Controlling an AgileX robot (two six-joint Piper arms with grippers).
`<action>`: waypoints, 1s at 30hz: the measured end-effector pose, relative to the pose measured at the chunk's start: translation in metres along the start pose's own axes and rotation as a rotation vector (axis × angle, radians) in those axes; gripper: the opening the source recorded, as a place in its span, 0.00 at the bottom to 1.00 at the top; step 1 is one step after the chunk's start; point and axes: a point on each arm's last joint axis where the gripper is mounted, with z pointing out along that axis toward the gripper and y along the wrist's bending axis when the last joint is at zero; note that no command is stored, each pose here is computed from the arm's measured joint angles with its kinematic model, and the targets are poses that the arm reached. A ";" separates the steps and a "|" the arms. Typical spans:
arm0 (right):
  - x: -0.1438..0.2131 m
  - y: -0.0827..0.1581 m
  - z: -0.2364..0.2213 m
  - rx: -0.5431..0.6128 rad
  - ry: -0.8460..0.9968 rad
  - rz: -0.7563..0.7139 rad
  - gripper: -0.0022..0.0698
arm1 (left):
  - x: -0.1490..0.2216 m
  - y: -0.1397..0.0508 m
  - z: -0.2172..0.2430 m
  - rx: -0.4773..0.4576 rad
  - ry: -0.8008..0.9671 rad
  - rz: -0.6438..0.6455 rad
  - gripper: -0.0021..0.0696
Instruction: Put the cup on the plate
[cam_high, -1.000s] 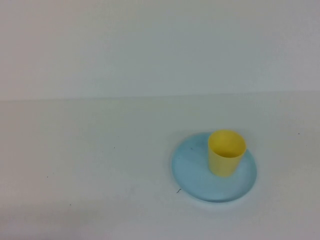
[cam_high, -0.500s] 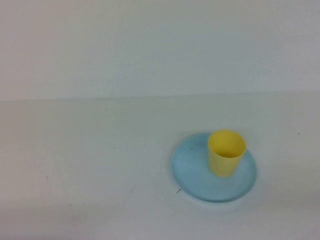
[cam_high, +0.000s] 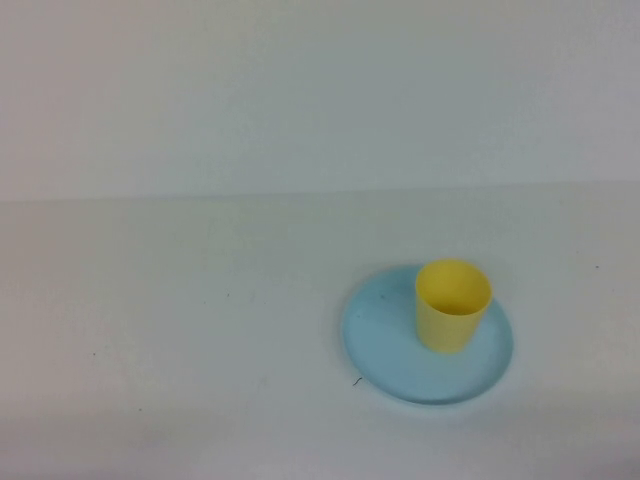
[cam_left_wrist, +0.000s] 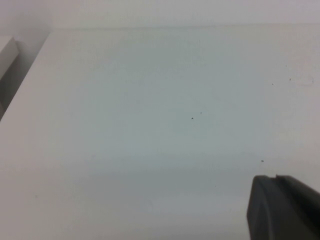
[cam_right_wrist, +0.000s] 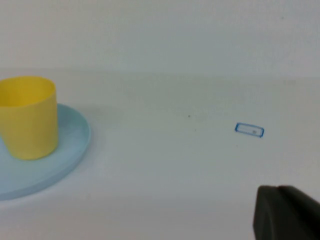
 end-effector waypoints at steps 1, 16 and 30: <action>0.002 0.000 0.000 -0.002 0.019 0.002 0.03 | 0.000 0.000 0.000 0.000 0.000 0.000 0.03; 0.012 -0.003 -0.001 0.069 0.127 0.033 0.03 | 0.000 0.000 0.000 -0.001 0.000 0.002 0.03; 0.012 -0.003 -0.001 0.066 0.128 0.006 0.03 | 0.000 0.000 0.000 -0.001 0.000 0.002 0.03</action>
